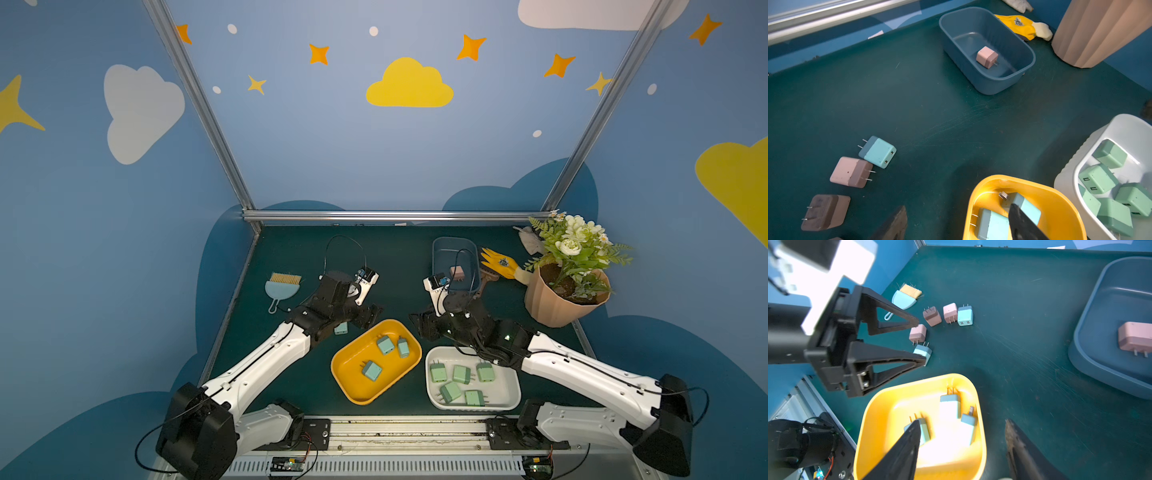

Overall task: Place the plugs by color into the storage box
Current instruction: Pick up the plug from the center of the board.

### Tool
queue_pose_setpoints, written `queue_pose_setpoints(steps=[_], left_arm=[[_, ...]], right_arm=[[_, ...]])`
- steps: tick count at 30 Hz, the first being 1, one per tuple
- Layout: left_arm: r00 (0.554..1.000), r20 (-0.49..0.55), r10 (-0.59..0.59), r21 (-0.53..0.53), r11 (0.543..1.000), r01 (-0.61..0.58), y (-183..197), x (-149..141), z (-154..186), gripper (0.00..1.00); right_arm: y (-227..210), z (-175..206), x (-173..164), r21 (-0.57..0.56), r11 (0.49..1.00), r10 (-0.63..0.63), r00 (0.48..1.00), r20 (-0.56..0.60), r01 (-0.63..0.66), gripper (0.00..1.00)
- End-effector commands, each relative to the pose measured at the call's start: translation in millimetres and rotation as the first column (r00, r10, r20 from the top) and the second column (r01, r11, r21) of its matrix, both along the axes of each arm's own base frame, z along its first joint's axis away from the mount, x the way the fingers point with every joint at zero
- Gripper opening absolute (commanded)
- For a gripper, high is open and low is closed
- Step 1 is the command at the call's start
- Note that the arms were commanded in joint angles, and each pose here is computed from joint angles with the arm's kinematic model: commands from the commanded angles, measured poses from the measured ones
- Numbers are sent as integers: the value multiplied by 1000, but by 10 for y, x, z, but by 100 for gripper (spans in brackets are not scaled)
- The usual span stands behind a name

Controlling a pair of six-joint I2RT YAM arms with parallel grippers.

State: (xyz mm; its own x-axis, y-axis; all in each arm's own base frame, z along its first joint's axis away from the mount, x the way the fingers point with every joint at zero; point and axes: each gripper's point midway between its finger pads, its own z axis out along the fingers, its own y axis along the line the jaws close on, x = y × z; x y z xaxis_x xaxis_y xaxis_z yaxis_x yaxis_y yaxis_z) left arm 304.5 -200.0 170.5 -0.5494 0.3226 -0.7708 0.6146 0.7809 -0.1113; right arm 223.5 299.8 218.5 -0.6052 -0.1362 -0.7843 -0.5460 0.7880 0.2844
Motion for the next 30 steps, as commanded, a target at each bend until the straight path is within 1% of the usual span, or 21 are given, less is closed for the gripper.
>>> queue_pose_setpoints(steps=[1,5,8,12,17,20,22,27,29,30], left_arm=[[998,-53,17,-12,1000,-18,17,55,13,78],[991,-99,86,1,996,-86,129,198,-68,79],[988,-116,102,-1,995,-103,178,267,-131,80],[973,-146,181,-8,983,-184,302,393,-227,80],[951,-209,230,50,973,-224,409,547,-426,77],[917,-255,306,94,952,-292,573,673,-514,75],[886,-290,363,108,932,-346,713,723,-525,74],[854,-274,441,116,897,-426,1023,782,-451,72],[860,-255,443,108,897,-429,1079,780,-397,70],[870,-242,429,105,903,-416,1072,766,-359,69]], right_arm=[[158,27,48,60,998,9,1000,-14,-8,66],[301,71,79,101,994,33,999,-9,-32,67],[414,90,130,119,991,56,998,9,-57,68],[548,25,182,96,990,103,995,-12,-101,70],[624,-79,298,73,990,128,990,-51,-124,71],[718,-120,413,93,982,168,984,-54,-162,70],[809,-150,504,107,974,209,974,-87,-199,69],[1082,-355,851,63,964,263,951,-161,-257,66],[1204,-457,980,52,961,278,945,-175,-273,61],[1279,-527,1041,44,957,291,942,-169,-287,59]])
